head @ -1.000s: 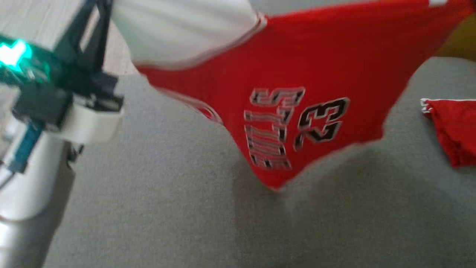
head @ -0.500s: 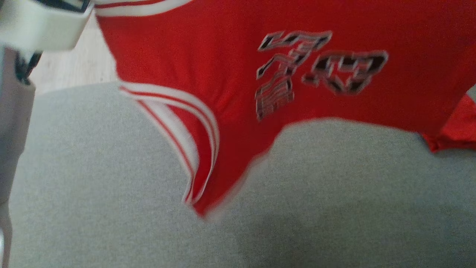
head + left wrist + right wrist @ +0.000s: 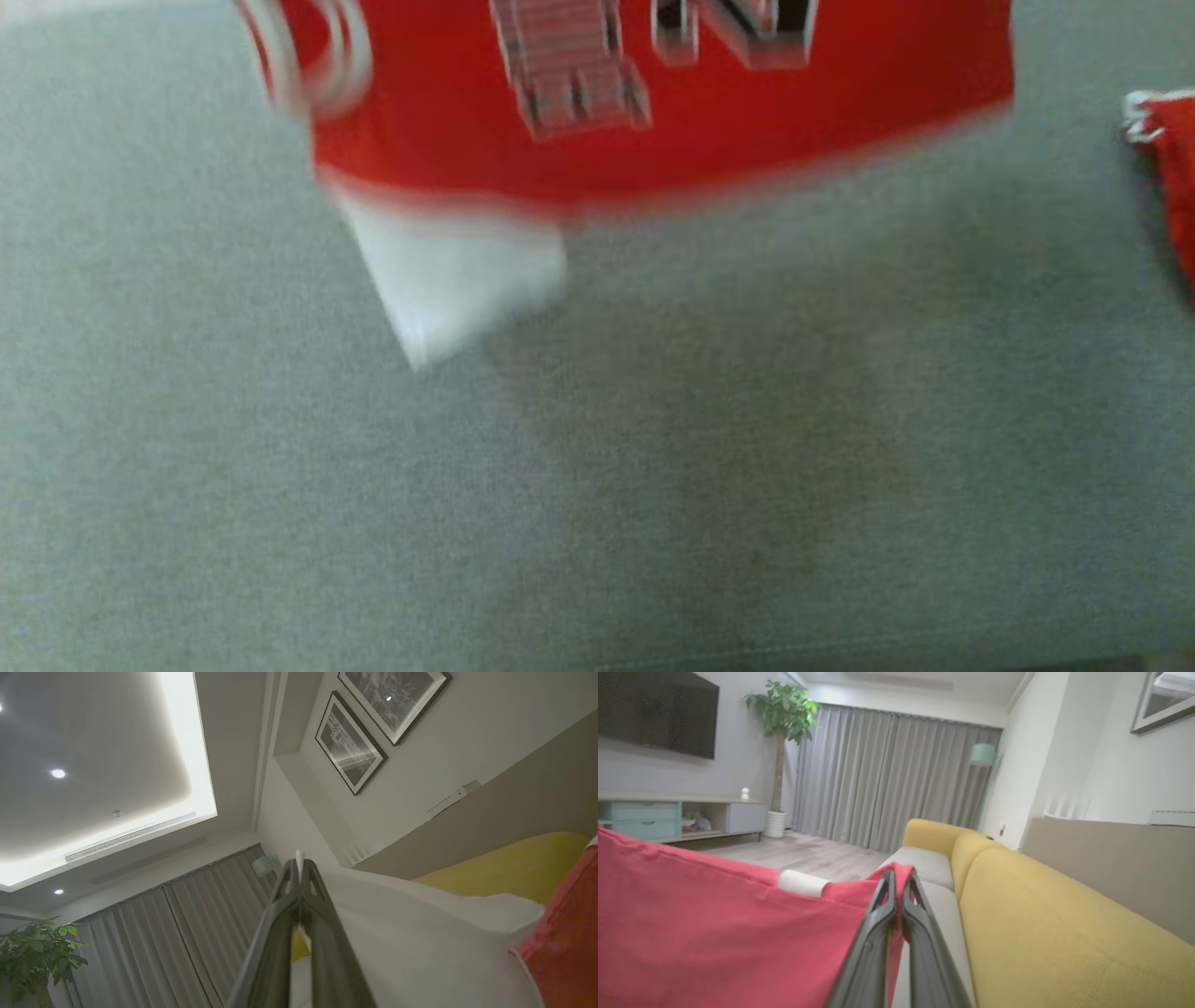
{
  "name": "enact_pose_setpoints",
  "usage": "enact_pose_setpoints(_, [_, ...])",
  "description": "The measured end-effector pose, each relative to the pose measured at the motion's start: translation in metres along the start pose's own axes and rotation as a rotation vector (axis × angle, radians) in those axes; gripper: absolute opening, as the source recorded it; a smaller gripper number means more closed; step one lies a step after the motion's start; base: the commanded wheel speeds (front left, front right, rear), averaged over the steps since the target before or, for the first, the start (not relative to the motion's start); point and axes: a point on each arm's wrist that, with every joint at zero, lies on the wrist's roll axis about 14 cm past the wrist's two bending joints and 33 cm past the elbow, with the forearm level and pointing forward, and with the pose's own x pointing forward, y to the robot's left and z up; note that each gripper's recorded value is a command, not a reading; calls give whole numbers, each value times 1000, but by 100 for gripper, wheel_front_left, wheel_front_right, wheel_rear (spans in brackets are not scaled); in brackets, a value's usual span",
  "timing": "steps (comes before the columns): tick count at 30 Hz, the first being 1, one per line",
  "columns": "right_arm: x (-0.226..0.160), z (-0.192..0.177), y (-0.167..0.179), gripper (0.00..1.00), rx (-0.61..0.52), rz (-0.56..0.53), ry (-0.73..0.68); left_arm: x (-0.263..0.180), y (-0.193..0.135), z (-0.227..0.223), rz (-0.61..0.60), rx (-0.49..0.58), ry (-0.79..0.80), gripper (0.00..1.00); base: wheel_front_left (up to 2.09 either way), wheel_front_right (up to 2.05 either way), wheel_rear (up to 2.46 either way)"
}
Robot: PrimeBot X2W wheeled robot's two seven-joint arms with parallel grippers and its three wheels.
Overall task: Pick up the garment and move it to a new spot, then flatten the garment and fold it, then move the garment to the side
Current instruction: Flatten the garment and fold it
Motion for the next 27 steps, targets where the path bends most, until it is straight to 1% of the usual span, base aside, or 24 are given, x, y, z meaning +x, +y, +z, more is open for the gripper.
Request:
enact_pose_setpoints(2, [13, -1, -12, 0, 1, -38, -50, 10, 9, -3, 22, 8, -21, 0, 0, 0, 0])
enact_pose_setpoints(4, [23, -7, -18, 0, -13, -57, -65, 15, 12, -3, 29, 5, -48, 0, 0, 0, 0])
enact_pose_setpoints(6, [29, -19, -17, 0, -3, -60, -62, 12, 7, -9, 16, -3, -53, 0, 0, 0, 0])
enact_pose_setpoints(8, [34, -36, -8, 0, 2, -42, -39, 2, -1, -21, -2, -26, -35, 0, 0, 0, 0])
enact_pose_setpoints(11, [34, -69, 8, 0, 19, -11, 15, -29, -30, -58, -74, -84, 48, 0, 0, 0, 0])
enact_pose_setpoints(14, [23, -114, 24, 0, 49, 13, 104, -79, -66, -104, -144, -160, 183, 0, 0, 0, 0])
enact_pose_setpoints(17, [-3, -159, 40, 0, 83, 34, 209, -134, -106, -130, -209, -245, 303, 0, 0, 0, 0])
enact_pose_setpoints(19, [-28, -184, 47, 0, 102, 36, 281, -167, -127, -135, -238, -291, 362, 0, 0, 0, 0])
enact_pose_setpoints(21, [-61, -208, 49, 0, 120, 25, 353, -199, -144, -133, -243, -337, 413, 0, 0, 0, 0])
enact_pose_setpoints(24, [-113, -233, 52, 0, 165, -10, 439, -255, -176, -130, -253, -416, 522, 0, 0, 0, 0])
enact_pose_setpoints(27, [-165, -249, 69, 0, 200, -13, 507, -318, -215, -120, -263, -521, 657, 0, 0, 0, 0])
